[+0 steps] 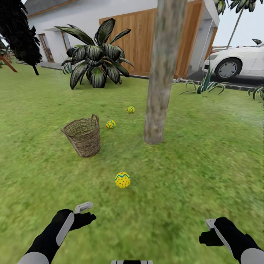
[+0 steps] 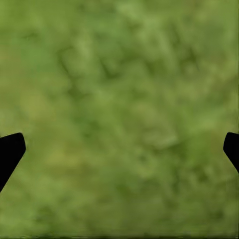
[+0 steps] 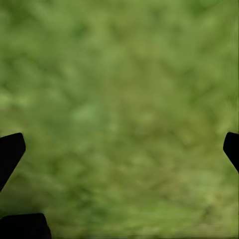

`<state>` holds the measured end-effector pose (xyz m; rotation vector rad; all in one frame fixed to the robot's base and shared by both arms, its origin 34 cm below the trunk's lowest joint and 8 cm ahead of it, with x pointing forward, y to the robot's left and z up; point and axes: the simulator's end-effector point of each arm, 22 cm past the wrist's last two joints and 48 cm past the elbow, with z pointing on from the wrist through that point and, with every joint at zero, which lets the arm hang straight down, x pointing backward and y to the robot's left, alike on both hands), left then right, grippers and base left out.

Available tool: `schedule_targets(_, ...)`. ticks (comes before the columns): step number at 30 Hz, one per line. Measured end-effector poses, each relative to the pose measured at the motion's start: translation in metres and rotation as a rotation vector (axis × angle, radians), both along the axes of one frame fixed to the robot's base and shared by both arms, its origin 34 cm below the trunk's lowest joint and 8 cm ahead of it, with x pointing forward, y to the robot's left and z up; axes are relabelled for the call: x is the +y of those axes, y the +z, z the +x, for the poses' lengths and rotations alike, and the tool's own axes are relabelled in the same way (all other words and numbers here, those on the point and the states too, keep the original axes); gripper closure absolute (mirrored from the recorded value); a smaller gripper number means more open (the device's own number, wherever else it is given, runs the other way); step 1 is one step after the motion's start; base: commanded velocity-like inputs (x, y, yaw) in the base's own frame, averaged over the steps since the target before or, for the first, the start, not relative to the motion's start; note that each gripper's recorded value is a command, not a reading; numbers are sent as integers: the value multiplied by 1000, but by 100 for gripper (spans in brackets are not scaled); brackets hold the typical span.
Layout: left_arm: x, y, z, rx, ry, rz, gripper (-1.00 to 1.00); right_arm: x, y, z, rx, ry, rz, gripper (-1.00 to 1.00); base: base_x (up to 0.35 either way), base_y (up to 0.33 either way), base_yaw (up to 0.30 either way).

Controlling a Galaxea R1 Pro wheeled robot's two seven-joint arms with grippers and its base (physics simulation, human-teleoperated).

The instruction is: Take the three Easter eggs out of the wicker basket on the lawn in the garden, then place them on the lawn next to a single tree (choose any tree) so that all three eggs are next to the same tree and none are left in the basket.

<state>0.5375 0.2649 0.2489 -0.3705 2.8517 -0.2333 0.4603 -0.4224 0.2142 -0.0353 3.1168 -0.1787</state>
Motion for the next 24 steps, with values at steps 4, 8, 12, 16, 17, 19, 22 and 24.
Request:
schedule_targets(4,-1,8,4,-17,0,-2,-100,0,7,5,-17,0,0,-100,-59,28,0)
schedule_targets(8,-2,16,8,-35,1,-3,-100,0,14,9,-33,0,0,-100,-7,4,0)
schedule_targets(12,-2,24,12,-51,0,-3,-100,-1,21,14,-49,0,-1,-100,0,0,0)
schedule_targets(16,-3,32,16,-68,-2,-2,-100,-1,27,18,-66,0,-1,-100,0,0,0)
schedule_targets(17,-4,34,17,-72,-3,-2,-100,-1,29,19,-70,0,-1,-100,0,0,0)
schedule_targets(19,-5,38,19,-80,-5,-3,-100,-1,33,21,-78,0,-1,-100,0,0,0)
schedule_targets(22,-5,44,21,-91,-7,-2,-100,-1,38,24,-90,-1,-2,-100,0,0,0)
schedule_targets(24,-5,48,22,-99,-8,0,-100,-1,42,26,-99,-1,-2,-100,0,0,0)
